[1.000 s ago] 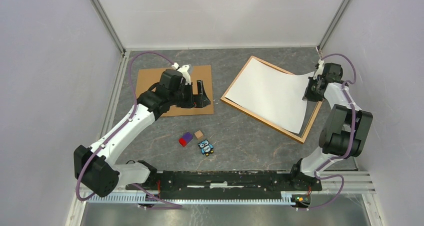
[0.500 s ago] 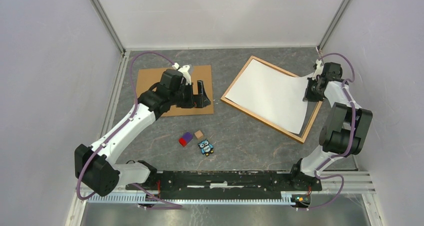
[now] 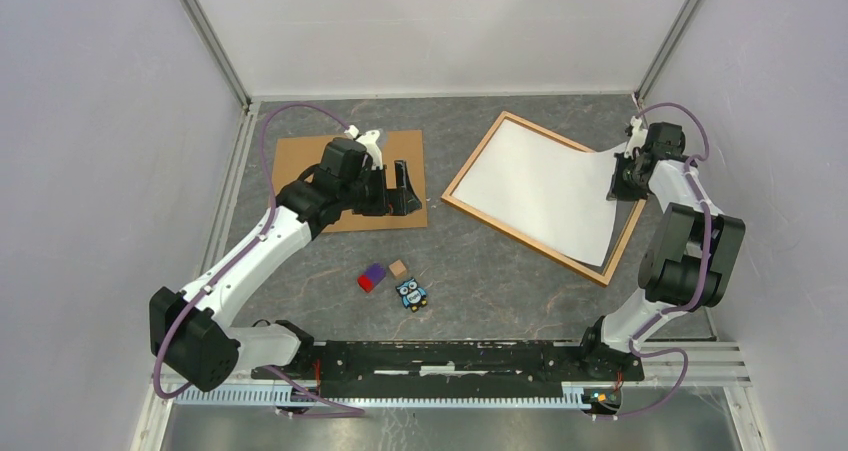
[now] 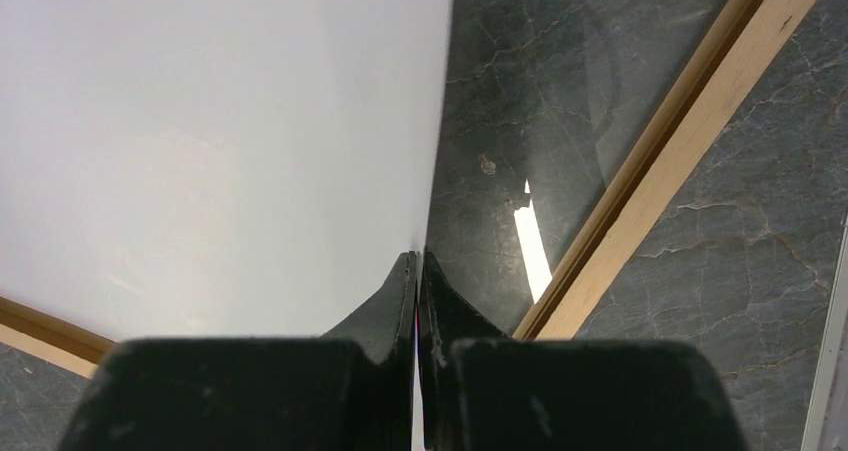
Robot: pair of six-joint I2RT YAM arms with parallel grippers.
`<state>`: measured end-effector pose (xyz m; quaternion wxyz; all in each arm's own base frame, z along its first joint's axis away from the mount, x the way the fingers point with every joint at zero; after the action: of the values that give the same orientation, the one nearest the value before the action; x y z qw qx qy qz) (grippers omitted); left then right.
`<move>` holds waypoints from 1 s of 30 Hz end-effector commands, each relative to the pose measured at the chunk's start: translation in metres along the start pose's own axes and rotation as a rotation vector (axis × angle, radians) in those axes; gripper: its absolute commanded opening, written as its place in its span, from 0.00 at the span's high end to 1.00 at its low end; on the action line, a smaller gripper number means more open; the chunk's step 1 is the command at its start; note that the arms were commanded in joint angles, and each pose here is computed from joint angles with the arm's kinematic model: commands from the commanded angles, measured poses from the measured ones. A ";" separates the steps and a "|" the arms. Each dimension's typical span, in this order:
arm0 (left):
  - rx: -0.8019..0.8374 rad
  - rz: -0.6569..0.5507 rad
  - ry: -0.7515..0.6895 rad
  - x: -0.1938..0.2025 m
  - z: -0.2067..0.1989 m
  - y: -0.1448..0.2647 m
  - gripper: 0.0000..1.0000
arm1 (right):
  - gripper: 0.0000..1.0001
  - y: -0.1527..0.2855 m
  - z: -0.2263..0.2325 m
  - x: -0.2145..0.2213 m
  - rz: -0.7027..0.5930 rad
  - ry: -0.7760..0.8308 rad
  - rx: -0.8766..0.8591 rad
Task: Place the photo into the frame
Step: Turn over the photo from the photo frame.
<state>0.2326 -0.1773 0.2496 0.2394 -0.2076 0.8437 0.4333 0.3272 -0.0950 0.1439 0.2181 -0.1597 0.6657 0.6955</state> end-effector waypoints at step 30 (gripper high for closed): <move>-0.126 0.002 -0.057 -0.007 0.020 -0.023 0.00 | 0.02 0.065 0.174 -0.028 -0.559 0.230 -0.241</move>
<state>0.2416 -0.1751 0.2368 0.2337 -0.2129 0.8273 0.4643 0.3195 -0.0172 0.2135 0.2938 -0.3011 0.6948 0.5833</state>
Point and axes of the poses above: each gripper's point midway between its finger pads, its own y axis back along the fingers, its own z axis along the line the jaws close on, x = y × z, the point moved 8 cm from there along y, back along the fingers, and after that the axes turned 6 degrees about y, right-handed, at the moved point
